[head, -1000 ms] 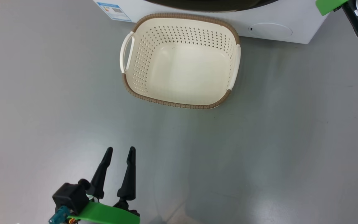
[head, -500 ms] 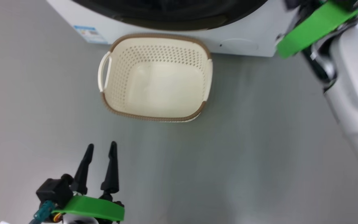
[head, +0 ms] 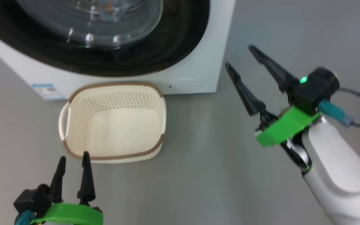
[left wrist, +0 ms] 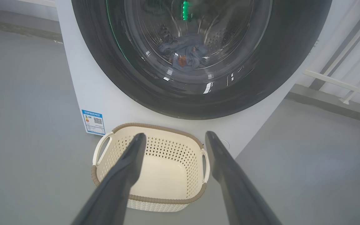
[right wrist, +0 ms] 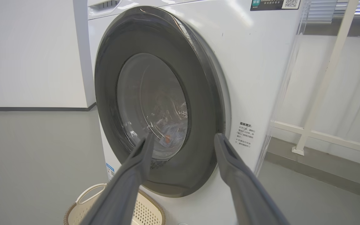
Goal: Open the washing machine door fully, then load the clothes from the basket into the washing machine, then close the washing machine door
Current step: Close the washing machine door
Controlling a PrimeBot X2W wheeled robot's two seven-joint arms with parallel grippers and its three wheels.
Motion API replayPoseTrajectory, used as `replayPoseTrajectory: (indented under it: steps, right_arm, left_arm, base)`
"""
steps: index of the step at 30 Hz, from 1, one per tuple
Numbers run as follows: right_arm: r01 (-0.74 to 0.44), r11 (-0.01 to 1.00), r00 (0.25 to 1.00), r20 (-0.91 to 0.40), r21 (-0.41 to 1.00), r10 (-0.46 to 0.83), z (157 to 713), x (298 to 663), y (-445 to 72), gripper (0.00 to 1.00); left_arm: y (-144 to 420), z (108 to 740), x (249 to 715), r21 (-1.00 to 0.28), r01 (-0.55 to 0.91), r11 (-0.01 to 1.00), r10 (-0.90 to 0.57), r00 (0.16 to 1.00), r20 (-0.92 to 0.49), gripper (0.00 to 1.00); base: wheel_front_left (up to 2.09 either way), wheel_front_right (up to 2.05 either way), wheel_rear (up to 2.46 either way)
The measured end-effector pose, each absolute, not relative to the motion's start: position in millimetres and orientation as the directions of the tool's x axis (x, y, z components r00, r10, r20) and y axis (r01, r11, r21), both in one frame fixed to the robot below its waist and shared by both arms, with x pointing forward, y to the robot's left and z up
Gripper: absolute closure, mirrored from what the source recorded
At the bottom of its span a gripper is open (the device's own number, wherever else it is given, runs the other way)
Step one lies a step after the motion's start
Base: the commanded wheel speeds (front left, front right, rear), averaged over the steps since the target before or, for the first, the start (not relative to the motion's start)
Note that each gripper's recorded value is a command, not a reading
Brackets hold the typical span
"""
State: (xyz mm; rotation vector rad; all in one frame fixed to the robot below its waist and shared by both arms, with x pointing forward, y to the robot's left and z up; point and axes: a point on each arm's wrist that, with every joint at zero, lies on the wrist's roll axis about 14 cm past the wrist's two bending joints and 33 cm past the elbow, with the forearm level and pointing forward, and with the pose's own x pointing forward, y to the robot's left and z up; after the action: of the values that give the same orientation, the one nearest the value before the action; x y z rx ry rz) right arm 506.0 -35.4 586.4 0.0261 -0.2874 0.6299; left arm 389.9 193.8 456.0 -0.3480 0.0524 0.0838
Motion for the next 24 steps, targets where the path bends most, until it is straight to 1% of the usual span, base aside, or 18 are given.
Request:
replayPoseTrajectory:
  steps: [7,11,16,17,18,24]
  right_arm:
    - [-0.423,0.903,0.879,0.204,-0.082,0.430,565,455,-107,0.00]
    - [-0.322,0.942,0.920,0.205,-0.091,0.334,566,430,-144,0.00]
    - [-0.228,0.969,0.949,0.199,-0.099,0.244,562,400,-177,0.00]
    - [-0.228,0.969,0.949,0.199,-0.099,0.244,562,400,-177,0.00]
    - [-0.195,0.976,0.957,0.200,-0.095,0.211,562,390,-187,0.00]
    - [-0.125,0.989,0.971,0.197,-0.075,0.138,556,370,-205,0.00]
  left_arm:
    - [171,469,386,-0.349,-0.014,0.937,0.005,1.000,-0.027,0.00]
    - [160,477,387,-0.343,0.027,0.939,-0.030,1.000,-0.003,0.00]
    - [144,485,387,-0.338,0.078,0.938,-0.076,0.997,0.019,0.00]
    - [144,485,387,-0.338,0.078,0.938,-0.076,0.997,0.019,0.00]
    - [138,489,387,-0.337,0.100,0.936,-0.096,0.995,0.030,0.00]
    - [131,494,384,-0.333,0.123,0.935,-0.115,0.992,0.043,0.00]
  base:
    - [0.00,0.00,0.00]
    - [0.00,0.00,0.00]
    - [0.00,0.00,0.00]
    - [0.00,0.00,0.00]
    - [0.00,0.00,0.00]
    - [0.00,0.00,0.00]
